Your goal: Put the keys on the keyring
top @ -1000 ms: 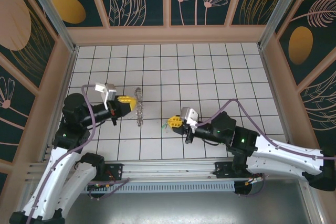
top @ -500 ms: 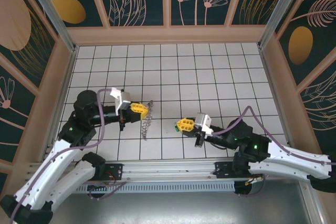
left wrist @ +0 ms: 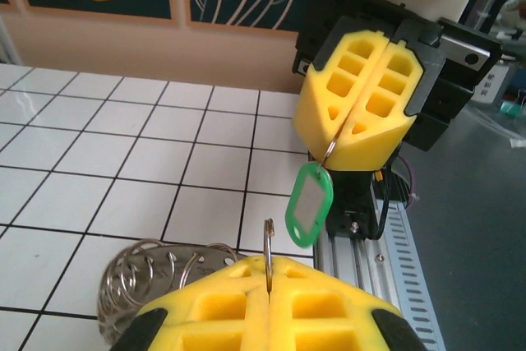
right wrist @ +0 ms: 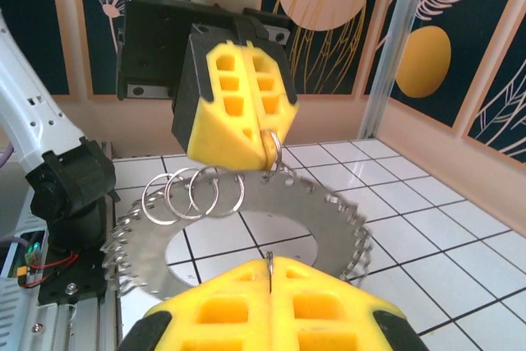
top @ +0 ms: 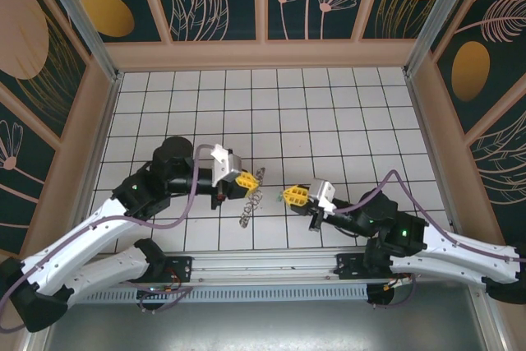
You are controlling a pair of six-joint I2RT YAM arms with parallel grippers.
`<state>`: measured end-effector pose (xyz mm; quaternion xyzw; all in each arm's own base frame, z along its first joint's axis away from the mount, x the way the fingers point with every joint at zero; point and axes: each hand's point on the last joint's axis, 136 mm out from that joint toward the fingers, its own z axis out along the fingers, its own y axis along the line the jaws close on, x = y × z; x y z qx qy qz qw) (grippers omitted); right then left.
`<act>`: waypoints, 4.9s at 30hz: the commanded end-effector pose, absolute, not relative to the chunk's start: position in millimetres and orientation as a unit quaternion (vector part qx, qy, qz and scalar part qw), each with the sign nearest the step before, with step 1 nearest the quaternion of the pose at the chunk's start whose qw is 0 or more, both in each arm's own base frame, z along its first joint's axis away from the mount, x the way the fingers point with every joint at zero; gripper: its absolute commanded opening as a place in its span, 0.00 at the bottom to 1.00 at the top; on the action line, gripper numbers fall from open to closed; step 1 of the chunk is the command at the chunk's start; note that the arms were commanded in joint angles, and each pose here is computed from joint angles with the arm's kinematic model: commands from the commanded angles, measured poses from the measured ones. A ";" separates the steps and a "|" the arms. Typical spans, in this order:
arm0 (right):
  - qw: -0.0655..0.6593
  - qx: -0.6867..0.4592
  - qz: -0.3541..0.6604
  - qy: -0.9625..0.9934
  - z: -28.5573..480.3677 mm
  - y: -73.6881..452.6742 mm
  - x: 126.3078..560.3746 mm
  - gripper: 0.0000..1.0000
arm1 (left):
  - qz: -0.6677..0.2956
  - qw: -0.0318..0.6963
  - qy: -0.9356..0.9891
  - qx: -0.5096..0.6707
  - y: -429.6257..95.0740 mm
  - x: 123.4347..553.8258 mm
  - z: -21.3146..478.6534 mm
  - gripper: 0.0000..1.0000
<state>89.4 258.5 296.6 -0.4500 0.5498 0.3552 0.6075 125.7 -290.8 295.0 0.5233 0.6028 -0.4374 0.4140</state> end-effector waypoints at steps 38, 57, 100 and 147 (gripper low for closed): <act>0.625 -0.461 0.380 0.502 309.7 273.4 80.1 0.00 | -0.423 0.380 0.601 0.561 -311.2 106.8 274.2 0.00; 0.615 -0.463 0.366 0.523 293.1 282.9 87.9 0.00 | -0.421 0.379 0.600 0.565 -309.7 103.5 274.2 0.00; 0.580 -0.494 0.385 0.520 286.7 290.9 75.2 0.00 | -0.410 0.380 0.605 0.567 -304.1 102.6 270.8 0.00; 0.570 -0.480 0.359 0.562 291.1 260.9 76.0 0.00 | -0.383 0.342 0.610 0.603 -322.8 94.7 260.4 0.00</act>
